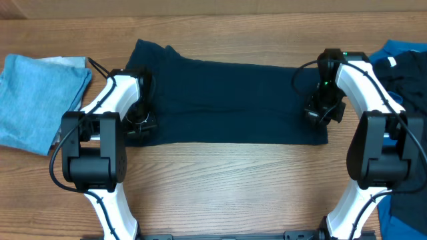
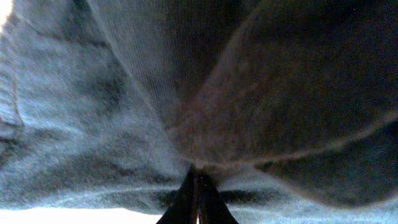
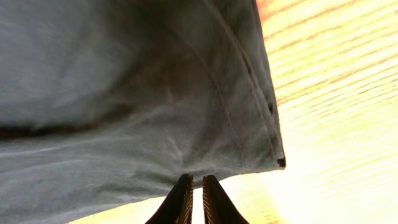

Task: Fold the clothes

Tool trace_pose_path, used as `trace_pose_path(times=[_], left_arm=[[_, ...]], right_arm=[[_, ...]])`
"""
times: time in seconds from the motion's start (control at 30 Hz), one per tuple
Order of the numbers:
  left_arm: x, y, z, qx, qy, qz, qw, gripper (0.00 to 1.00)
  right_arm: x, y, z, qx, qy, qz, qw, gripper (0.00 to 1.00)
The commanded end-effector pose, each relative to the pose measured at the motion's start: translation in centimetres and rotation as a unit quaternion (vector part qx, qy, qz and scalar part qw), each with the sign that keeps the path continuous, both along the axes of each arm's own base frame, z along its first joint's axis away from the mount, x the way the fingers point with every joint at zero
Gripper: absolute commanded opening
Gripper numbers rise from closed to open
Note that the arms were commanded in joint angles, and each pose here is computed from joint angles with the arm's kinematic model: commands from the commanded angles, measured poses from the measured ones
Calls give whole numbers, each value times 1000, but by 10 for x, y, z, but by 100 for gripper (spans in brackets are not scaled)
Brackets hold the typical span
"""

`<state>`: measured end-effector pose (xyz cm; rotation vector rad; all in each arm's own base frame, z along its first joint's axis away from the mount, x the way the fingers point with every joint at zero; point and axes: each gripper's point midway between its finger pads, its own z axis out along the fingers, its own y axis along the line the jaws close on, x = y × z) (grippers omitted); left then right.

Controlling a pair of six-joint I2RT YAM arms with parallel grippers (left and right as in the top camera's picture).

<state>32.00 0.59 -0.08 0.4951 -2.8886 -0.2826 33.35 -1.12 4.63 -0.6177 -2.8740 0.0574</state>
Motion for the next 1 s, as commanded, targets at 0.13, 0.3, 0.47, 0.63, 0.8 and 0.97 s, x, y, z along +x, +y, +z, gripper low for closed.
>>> trace_pose_path(times=[0.13, 0.3, 0.47, 0.63, 0.8, 0.97], left_arm=[[12, -19, 27, -43, -13, 11, 999, 4], [109, -25, 148, -57, -215, -71, 972, 59], [183, -22, 186, -38, -355, -169, 919, 81], [226, -1, 161, -60, -394, -177, 900, 87], [246, 4, 114, -49, -375, -243, 893, 87], [263, 6, 89, -44, -384, -242, 890, 88]], right_arm=[[30, 7, 13, 28, -55, 27, 998, 15], [71, 5, 48, 23, -130, 29, 991, 29], [117, 7, 80, 25, -225, 66, 972, 77], [171, -26, 100, -72, -328, 70, 939, 88], [194, -57, 77, -84, -344, 50, 934, 88], [199, -58, 10, -73, -296, 85, 949, 86]])
